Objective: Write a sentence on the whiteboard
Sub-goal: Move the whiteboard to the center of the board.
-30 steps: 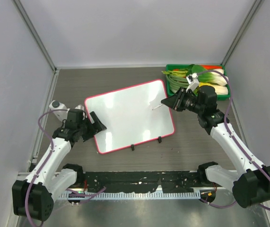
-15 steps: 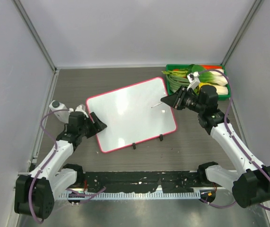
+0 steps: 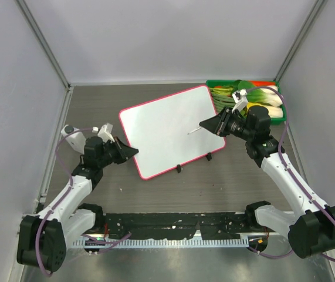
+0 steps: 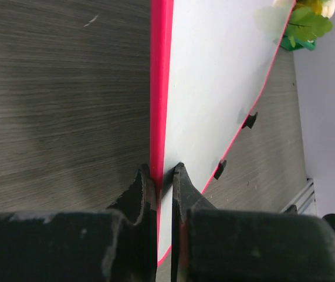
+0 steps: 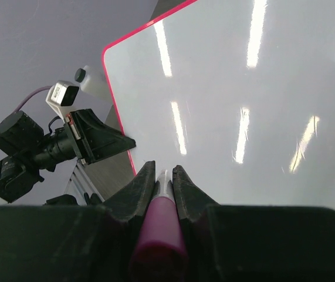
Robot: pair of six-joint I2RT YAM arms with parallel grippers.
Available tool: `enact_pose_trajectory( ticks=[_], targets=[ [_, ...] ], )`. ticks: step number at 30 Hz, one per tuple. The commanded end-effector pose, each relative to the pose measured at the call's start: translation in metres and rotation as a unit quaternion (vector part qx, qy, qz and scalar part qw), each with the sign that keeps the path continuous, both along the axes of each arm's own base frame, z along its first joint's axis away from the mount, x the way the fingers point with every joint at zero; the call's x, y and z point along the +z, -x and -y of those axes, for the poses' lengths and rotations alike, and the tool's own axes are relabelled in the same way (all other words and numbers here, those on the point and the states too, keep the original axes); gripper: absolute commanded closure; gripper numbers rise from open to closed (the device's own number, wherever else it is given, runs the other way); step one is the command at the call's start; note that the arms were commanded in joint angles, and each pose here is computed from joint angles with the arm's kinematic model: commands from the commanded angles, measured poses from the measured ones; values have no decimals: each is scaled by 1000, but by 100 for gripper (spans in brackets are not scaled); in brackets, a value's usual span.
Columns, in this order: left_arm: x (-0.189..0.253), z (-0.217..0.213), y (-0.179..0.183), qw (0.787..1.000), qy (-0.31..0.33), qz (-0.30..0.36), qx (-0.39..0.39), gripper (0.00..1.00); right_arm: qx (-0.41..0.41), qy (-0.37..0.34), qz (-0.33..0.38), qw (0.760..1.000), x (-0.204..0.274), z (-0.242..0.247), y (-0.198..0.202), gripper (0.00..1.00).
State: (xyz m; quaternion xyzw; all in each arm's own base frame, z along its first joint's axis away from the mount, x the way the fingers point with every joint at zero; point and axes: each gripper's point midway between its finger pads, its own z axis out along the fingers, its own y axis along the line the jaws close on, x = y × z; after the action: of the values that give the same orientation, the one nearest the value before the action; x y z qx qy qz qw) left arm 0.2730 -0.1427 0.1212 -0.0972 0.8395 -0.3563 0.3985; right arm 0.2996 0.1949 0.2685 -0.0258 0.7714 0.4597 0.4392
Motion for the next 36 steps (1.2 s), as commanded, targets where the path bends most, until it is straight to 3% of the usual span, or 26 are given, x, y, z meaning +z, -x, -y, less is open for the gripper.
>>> enact_pose_trajectory(
  ticks=[1,15,32,36],
  targets=[
    [-27,-16,-3,998,-64,-5,7,100,0,-10,40,999,20,1,-1,99],
    [-32,16,-11,996,-29,-2,-86,100,-2,-9,43,999,21,1,0,99],
    [-46,35,-37,989,-96,-30,-109,100,-7,-4,35,999,14,4,-1,99],
    [-49,30,-38,989,-108,-42,-92,86,-9,-5,41,999,18,6,0,99]
  ],
)
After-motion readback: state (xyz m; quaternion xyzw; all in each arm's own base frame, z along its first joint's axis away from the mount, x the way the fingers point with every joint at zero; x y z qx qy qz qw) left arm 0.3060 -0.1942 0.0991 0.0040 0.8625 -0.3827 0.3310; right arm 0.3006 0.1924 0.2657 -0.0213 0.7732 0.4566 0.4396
